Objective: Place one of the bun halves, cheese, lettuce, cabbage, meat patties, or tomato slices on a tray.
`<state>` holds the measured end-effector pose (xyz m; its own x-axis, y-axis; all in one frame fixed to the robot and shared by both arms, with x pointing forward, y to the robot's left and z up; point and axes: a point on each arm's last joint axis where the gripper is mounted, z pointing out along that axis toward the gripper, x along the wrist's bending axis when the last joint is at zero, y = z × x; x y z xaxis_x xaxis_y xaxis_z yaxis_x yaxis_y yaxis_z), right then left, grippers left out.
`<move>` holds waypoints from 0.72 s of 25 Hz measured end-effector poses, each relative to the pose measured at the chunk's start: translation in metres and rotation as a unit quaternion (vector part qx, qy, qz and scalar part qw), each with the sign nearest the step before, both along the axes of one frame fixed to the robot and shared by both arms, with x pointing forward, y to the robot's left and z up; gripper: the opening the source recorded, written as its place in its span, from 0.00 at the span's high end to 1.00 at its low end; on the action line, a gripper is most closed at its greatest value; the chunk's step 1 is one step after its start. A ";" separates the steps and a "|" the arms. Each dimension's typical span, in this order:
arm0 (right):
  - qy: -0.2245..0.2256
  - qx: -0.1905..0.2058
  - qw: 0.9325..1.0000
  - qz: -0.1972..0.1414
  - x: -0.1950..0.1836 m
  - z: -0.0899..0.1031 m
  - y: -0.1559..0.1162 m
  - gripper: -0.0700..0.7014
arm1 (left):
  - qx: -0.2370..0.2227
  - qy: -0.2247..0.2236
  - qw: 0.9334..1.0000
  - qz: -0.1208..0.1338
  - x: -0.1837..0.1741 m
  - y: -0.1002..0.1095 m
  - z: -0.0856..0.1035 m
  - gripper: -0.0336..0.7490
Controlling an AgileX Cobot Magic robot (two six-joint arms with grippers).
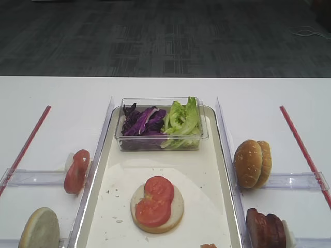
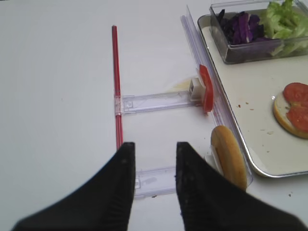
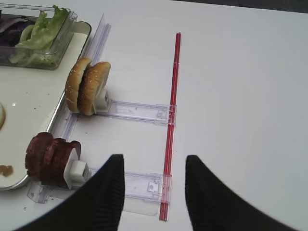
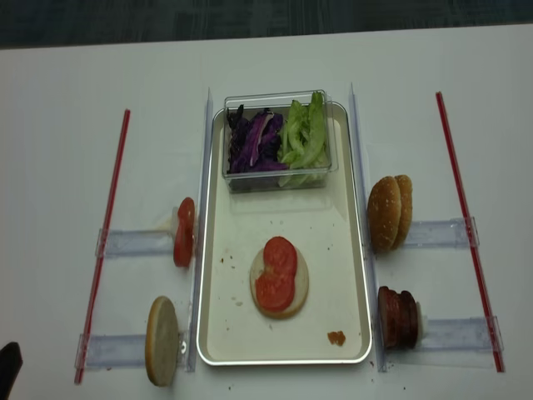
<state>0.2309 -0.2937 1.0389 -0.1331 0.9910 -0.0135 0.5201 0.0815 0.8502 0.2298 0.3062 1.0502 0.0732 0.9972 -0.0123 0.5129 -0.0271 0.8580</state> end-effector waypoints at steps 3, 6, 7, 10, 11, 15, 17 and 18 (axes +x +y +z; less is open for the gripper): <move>0.000 0.000 1.000 0.000 0.000 0.000 0.000 0.49 | 0.000 0.003 1.000 0.000 -0.002 0.000 -0.003 0.70; 0.000 0.000 1.000 0.000 0.000 0.000 0.000 0.49 | 0.003 0.022 1.000 0.000 -0.002 0.000 -0.010 0.70; 0.000 0.000 1.000 0.000 0.000 0.000 0.000 0.49 | 0.003 0.021 1.000 0.000 -0.002 0.000 -0.010 0.70; 0.000 0.000 1.000 0.000 0.000 0.000 0.000 0.49 | 0.003 0.023 1.000 0.000 -0.001 0.000 -0.010 0.70; 0.000 0.000 1.000 0.000 0.000 0.000 0.000 0.49 | 0.003 0.023 1.000 0.000 -0.001 0.000 -0.010 0.70; 0.000 0.000 1.000 0.000 0.000 0.000 0.000 0.49 | 0.003 0.023 1.000 0.000 -0.001 0.000 -0.010 0.70; 0.000 0.000 1.000 0.000 0.000 0.000 0.000 0.49 | 0.003 0.023 1.000 0.000 -0.001 0.000 -0.010 0.70; 0.000 0.000 1.000 0.000 0.000 0.000 0.000 0.49 | 0.004 0.022 1.000 0.000 -0.001 0.000 -0.010 0.70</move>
<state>0.2309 -0.2937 1.0389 -0.1331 0.9910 -0.0135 0.5201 0.0815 0.8502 0.2284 0.3065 1.0398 0.0734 0.9973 -0.0076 0.5509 -0.0342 0.8339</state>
